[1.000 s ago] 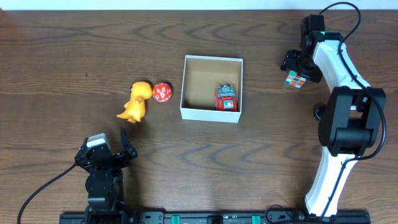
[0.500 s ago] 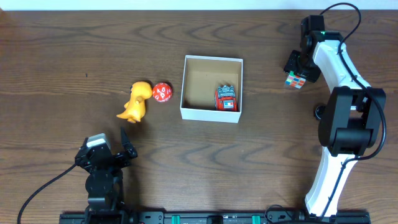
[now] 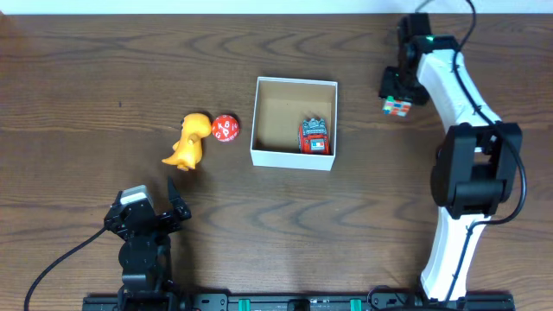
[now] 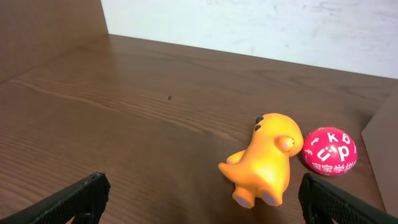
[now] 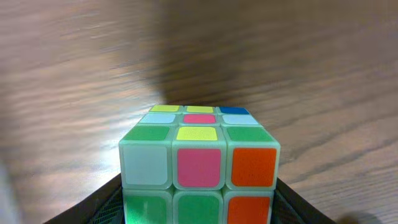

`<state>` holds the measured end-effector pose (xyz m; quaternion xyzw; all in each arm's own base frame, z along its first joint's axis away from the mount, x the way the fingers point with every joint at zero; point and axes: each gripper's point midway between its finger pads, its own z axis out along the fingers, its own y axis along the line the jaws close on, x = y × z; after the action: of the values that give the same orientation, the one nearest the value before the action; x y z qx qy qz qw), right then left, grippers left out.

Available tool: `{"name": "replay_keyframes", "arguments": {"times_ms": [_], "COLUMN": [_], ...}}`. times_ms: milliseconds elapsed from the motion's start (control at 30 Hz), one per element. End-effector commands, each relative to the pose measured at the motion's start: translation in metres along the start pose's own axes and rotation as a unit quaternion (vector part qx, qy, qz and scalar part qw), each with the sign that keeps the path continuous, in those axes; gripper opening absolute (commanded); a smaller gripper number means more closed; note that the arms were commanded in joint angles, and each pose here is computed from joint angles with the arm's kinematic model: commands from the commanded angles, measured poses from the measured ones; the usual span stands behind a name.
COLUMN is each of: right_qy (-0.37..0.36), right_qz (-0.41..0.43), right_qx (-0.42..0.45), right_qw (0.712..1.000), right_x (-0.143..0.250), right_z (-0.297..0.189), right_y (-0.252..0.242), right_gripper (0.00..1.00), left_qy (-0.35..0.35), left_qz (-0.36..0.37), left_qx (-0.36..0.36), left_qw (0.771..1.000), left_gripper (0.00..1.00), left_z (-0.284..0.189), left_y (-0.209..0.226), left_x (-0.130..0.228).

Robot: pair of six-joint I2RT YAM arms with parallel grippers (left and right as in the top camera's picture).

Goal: Pack container
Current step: 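Lift the Rubik's cube with right gripper and carry it over the box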

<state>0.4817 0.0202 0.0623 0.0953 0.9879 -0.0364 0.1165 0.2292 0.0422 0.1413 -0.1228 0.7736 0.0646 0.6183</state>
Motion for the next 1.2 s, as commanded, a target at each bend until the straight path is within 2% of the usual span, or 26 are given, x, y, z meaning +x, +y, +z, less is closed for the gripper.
{"name": "replay_keyframes", "arguments": {"times_ms": [0, 167, 400, 733, 1000, 1167], "right_qy": [-0.072, -0.111, -0.164, -0.185, -0.187, -0.189], "right_qz": [-0.063, -0.124, -0.269, -0.421, -0.54, -0.615], "right_qx": [-0.017, -0.034, -0.051, -0.062, -0.107, -0.118], "right_qw": [0.995, 0.985, 0.948, 0.886, 0.814, 0.756], "right_x": [-0.023, -0.025, -0.009, 0.022, 0.04, 0.049], "right_z": [-0.068, -0.117, -0.169, -0.188, -0.191, -0.185], "right_y": [0.023, 0.051, 0.1, 0.156, 0.177, 0.184], "right_gripper": [0.55, 0.55, 0.55, 0.56, 0.54, 0.53], "left_qy": [0.021, 0.021, 0.021, 0.021, 0.021, 0.021], "left_qz": [0.011, 0.011, 0.011, 0.011, 0.011, 0.011], "left_qx": [-0.002, -0.002, -0.002, -0.002, -0.002, -0.002], "left_qw": [1.0, 1.0, 1.0, 1.0, 1.0, 1.0], "left_gripper": [0.98, 0.98, 0.98, 0.98, 0.98, 0.98], "left_z": [0.002, 0.002, 0.002, 0.002, 0.002, 0.002], "left_y": [0.001, 0.001, 0.001, 0.001, 0.001, 0.001], "left_x": [0.014, 0.014, 0.014, 0.014, 0.014, 0.014]}}
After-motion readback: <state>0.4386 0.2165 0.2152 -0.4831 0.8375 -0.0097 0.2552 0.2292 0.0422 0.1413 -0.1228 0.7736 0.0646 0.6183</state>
